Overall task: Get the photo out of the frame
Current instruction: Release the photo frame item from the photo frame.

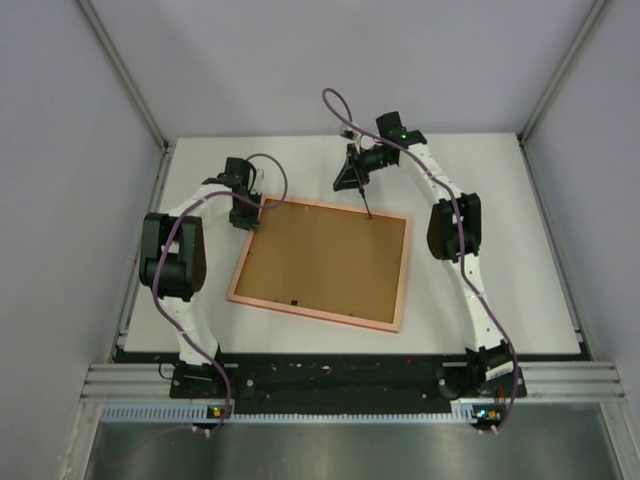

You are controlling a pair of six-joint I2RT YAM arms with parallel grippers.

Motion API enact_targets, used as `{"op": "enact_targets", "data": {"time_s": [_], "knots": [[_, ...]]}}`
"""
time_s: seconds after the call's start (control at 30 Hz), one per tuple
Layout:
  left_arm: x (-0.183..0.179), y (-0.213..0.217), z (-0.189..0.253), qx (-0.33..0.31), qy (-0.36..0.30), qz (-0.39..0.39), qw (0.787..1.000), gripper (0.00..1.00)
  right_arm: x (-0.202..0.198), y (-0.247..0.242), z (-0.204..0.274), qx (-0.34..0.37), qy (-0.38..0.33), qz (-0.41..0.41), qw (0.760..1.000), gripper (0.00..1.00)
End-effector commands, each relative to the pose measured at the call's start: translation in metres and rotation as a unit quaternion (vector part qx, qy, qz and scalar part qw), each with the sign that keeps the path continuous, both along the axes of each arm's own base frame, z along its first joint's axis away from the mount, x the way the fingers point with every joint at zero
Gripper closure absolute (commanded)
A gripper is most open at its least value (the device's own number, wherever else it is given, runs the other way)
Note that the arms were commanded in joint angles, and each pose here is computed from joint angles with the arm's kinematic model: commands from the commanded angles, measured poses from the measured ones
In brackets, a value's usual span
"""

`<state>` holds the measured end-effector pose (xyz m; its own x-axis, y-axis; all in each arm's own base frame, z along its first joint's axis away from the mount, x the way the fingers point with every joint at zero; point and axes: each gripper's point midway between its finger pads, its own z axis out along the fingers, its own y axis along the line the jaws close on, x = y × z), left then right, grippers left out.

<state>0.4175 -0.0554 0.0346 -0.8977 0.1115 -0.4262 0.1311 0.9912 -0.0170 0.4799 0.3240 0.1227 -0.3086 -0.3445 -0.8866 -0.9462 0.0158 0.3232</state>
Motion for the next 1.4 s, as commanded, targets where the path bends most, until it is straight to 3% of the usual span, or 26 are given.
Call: {"op": "enact_targets", "data": {"time_s": [0.0,0.37,0.43,0.57,0.73,0.93,1.17,1.37], "knots": [[-0.002,0.023,0.011,0.036,-0.008,0.040,0.999,1.00,0.015,-0.011,-0.009,-0.008,0.040,-0.040,0.998,1.00],[-0.001,0.022,0.011,0.034,-0.009,0.039,0.999,1.00,0.024,-0.011,-0.005,-0.003,0.044,-0.057,0.997,1.00],[-0.001,0.021,0.012,0.030,-0.010,0.037,0.999,1.00,0.028,-0.012,-0.002,-0.016,0.000,-0.055,0.998,1.00],[-0.002,0.018,0.011,0.023,-0.006,0.030,0.999,1.00,0.022,-0.014,0.005,-0.087,-0.158,-0.026,0.983,1.00],[-0.003,0.015,0.010,0.017,-0.004,0.026,0.999,1.00,0.016,-0.001,0.023,-0.090,-0.220,0.001,0.971,1.00],[-0.004,0.013,0.013,0.010,-0.005,0.020,1.000,1.00,0.004,0.010,0.063,-0.034,-0.221,0.014,0.975,1.00],[-0.007,0.005,0.014,-0.009,0.001,0.016,1.000,1.00,0.011,0.018,0.135,0.015,-0.192,-0.075,0.978,1.00],[-0.008,-0.001,0.021,-0.027,-0.005,0.013,1.000,0.86,0.013,0.016,0.156,0.028,-0.163,-0.130,0.978,1.00]]}}
